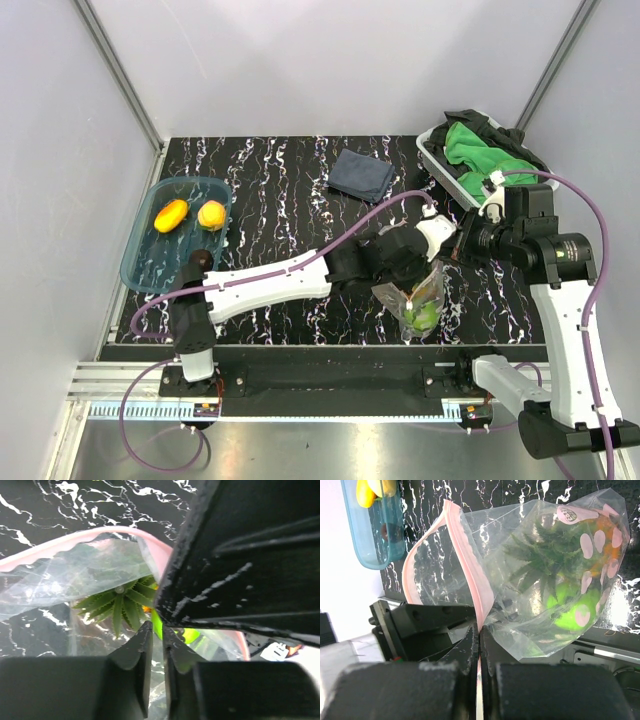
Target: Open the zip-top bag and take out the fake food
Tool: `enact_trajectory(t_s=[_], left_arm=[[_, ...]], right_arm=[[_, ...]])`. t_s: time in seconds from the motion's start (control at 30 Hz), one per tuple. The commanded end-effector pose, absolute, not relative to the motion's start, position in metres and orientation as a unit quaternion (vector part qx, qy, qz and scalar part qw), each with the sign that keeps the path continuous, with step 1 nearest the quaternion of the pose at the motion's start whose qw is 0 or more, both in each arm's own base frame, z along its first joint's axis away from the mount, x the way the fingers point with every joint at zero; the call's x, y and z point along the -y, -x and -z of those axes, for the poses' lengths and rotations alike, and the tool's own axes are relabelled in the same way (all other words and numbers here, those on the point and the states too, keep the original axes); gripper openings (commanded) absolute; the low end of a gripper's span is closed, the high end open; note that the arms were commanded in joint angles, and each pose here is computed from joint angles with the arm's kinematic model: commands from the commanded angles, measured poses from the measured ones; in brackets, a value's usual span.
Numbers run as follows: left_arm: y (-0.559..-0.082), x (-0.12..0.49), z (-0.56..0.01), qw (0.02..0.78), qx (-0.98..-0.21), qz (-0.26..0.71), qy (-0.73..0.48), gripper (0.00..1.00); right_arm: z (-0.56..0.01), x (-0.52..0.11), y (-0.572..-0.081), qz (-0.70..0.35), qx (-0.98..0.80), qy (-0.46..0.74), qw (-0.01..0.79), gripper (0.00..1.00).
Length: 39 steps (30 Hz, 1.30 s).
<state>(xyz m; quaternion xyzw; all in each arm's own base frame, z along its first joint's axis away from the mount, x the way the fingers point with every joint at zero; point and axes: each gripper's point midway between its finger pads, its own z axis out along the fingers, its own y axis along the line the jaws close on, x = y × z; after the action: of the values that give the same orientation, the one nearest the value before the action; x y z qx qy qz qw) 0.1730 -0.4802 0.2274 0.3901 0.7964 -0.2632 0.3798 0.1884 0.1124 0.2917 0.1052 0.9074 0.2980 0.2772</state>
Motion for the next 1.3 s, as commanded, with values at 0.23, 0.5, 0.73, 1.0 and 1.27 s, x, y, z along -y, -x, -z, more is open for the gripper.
enact_trajectory(t_s=[0.23, 0.5, 0.73, 1.0, 1.27], left_arm=[[-0.184, 0.493, -0.216, 0.381, -0.796, 0.28, -0.378, 0.17], [-0.188, 0.486, -0.193, 0.373, -0.81, 0.257, -0.371, 0.34], [-0.193, 0.479, -0.165, 0.358, -0.825, 0.232, -0.37, 0.59], [-0.215, 0.484, -0.146, 0.361, -0.831, 0.215, -0.364, 0.49], [-0.222, 0.491, -0.164, 0.378, -0.81, 0.222, -0.389, 0.05]], right_arm=[[-0.307, -0.119, -0.193, -0.321, -0.895, -0.102, 0.291, 0.0], [-0.305, -0.118, -0.189, -0.317, -0.898, -0.1, 0.288, 0.0], [-0.301, -0.117, -0.186, -0.316, -0.899, -0.103, 0.286, 0.0], [-0.299, -0.114, -0.183, -0.309, -0.902, -0.103, 0.284, 0.0], [-0.297, -0.113, -0.181, -0.303, -0.904, -0.099, 0.284, 0.0]])
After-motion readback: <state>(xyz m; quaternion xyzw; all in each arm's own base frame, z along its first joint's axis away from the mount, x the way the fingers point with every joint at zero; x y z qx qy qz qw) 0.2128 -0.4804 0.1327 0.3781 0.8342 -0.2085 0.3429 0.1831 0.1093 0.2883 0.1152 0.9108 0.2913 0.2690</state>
